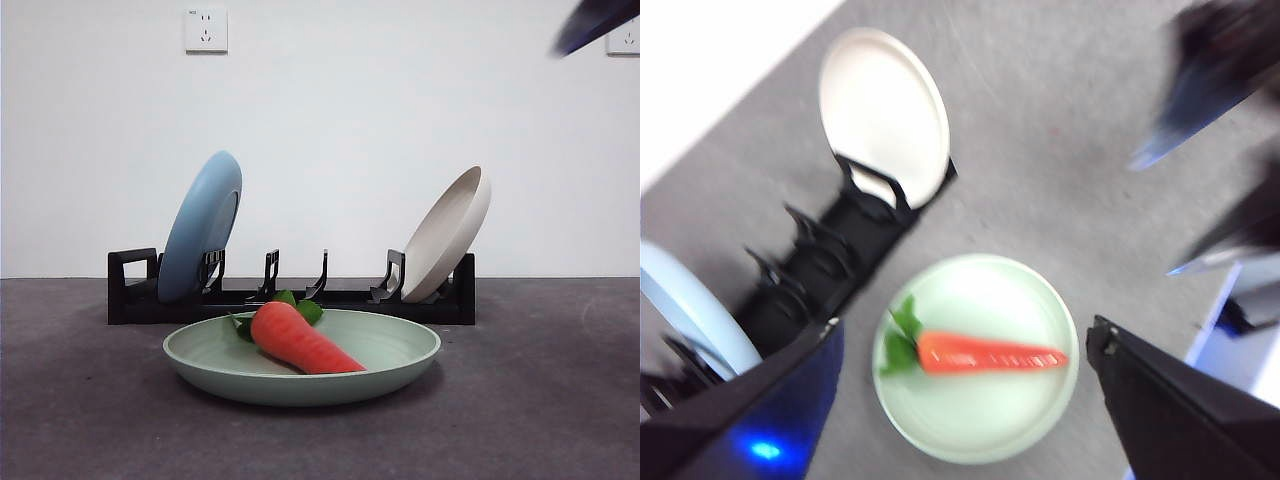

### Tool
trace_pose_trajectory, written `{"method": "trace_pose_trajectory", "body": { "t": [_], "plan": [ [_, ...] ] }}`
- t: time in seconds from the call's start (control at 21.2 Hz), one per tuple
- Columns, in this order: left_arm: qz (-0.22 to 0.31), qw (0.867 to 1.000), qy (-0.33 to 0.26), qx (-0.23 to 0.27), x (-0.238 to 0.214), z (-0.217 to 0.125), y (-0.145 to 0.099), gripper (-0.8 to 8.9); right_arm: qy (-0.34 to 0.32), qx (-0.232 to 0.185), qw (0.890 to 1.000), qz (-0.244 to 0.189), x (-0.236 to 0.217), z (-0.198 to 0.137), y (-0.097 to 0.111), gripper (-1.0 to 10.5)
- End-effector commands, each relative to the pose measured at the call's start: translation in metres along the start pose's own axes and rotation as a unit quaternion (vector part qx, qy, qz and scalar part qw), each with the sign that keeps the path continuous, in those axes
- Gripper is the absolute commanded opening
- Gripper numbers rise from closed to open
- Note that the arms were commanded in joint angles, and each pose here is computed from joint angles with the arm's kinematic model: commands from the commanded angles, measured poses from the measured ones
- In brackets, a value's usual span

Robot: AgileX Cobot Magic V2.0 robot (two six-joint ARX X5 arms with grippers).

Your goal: Take the green plate from the plate rack,put the plate on the table,take the carrot from the table,put the carrot in the plate

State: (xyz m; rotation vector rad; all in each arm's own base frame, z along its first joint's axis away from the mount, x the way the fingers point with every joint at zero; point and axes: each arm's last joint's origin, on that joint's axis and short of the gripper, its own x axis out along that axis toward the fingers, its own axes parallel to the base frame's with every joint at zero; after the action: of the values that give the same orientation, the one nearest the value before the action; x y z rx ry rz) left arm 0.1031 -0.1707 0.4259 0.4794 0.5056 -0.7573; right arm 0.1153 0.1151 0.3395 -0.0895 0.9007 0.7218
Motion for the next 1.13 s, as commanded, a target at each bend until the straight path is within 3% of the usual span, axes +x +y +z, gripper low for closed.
{"method": "trace_pose_trajectory", "body": {
  "t": [0.05, 0.24, 0.43, 0.47, 1.13],
  "plan": [
    [-0.036, 0.999, 0.020, -0.036, 0.000, -0.004, -0.003, 4.08, 0.028, -0.002, 1.000, -0.004, -0.012, -0.014, -0.001, 4.4],
    [-0.095, 0.993, 0.050, -0.045, -0.001, -0.010, -0.007, 3.54, 0.081, 0.002, 0.997, -0.016, -0.019, -0.029, -0.004, 4.1],
    [-0.115, 0.990, 0.072, -0.042, -0.002, -0.014, -0.008, 0.17, 0.102, -0.015, 0.994, -0.018, -0.020, -0.033, -0.005, 0.3],
    [-0.115, 0.990, 0.075, -0.042, -0.002, -0.015, -0.008, -0.16, 0.102, -0.018, 0.994, -0.018, -0.020, -0.033, -0.005, -0.2],
    [-0.112, 0.989, 0.084, -0.039, -0.002, -0.016, -0.008, -0.04, 0.098, -0.019, 0.995, -0.020, -0.020, -0.033, -0.005, 0.0]
  ]
}}
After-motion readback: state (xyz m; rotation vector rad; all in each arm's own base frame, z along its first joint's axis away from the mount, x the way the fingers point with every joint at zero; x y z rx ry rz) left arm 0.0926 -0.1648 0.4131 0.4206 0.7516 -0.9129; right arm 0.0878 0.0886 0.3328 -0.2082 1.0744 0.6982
